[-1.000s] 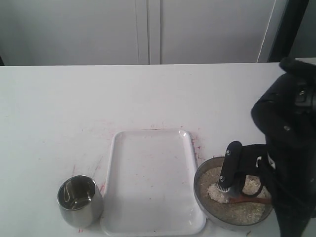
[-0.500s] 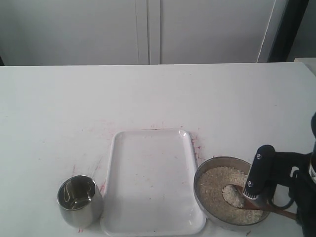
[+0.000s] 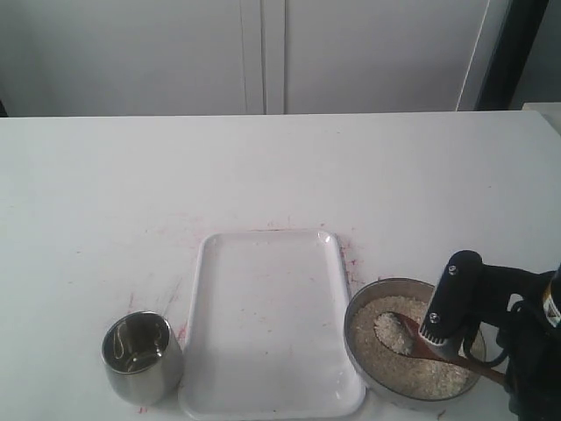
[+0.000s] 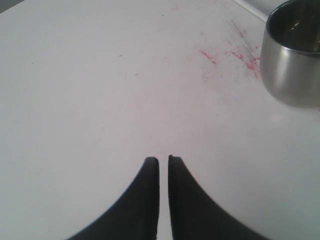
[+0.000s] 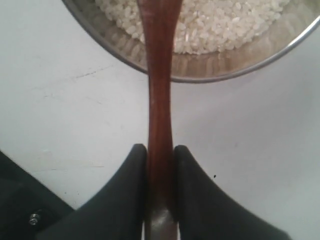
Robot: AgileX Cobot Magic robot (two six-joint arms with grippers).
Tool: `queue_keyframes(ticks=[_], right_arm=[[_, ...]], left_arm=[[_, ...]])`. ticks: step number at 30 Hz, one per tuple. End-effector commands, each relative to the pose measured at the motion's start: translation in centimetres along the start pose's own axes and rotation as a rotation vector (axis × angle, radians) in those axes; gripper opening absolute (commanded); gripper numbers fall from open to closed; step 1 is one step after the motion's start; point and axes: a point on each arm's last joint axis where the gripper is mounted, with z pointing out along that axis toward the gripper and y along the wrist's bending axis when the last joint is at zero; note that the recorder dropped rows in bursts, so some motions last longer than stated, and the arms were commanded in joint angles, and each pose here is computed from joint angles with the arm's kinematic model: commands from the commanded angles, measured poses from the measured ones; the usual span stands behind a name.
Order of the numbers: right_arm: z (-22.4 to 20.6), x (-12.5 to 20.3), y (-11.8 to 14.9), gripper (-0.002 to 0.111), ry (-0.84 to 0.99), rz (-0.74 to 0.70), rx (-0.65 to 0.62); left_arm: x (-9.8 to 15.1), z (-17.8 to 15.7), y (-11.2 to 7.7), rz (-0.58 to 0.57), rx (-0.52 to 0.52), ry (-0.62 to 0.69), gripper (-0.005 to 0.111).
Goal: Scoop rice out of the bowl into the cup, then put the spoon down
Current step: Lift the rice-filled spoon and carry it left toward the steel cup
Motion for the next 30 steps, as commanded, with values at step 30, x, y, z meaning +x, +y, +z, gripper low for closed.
queue_keyframes(ticks=[30], right_arm=[[-7.1, -12.8, 3.1, 0.0, -0.103, -0.194, 0.013]], left_arm=[[0.7, 0.1, -0.2, -0.009, 0.023, 0.054, 0.014]])
